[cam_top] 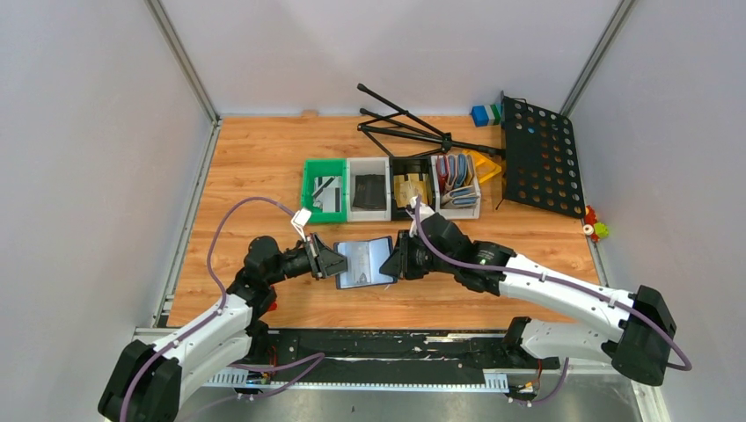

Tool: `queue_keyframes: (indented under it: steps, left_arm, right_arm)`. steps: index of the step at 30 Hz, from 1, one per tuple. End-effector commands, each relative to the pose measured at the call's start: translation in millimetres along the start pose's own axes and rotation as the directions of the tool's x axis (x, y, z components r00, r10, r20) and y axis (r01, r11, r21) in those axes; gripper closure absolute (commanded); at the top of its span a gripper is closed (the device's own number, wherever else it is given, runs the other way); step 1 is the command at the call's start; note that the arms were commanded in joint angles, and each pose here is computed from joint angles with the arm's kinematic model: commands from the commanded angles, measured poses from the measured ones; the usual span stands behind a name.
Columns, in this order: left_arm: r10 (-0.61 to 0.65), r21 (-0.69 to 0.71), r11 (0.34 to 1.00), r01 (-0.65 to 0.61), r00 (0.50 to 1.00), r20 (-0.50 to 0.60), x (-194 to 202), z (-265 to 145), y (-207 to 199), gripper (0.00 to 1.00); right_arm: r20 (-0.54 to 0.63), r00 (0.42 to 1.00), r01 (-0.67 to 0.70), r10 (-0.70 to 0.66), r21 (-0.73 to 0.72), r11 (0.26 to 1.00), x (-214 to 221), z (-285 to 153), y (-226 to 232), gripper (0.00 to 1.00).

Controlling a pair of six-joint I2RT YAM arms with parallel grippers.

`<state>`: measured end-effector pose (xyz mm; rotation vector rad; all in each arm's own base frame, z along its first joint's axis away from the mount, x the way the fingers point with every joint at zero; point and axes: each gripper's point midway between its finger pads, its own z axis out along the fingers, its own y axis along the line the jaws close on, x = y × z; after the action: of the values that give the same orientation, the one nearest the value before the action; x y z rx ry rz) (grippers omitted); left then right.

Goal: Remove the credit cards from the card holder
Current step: Remove the credit card from the card holder.

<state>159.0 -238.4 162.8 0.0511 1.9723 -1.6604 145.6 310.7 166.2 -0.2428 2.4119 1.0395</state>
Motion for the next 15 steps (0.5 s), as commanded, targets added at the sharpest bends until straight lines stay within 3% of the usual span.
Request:
queue_keyframes:
  steps: [1,6,15]
  left_arm:
    - [0.032,0.057,0.998,-0.034,0.999,0.031,-10,-1,-18,0.74]
    - [0.000,0.094,0.996,-0.005,0.998,0.055,-6,-4,-19,0.54]
    - [-0.010,0.170,0.985,-0.002,0.998,0.068,-8,-8,-36,0.39]
  right_arm:
    - [0.061,0.998,-0.026,0.029,-0.049,0.998,-10,-9,6,0.95]
    - [0.074,0.995,-0.054,0.064,-0.120,0.991,-11,-17,15,0.97]
    - [0.042,0.995,-0.080,0.089,-0.172,0.982,-7,-17,24,0.99]
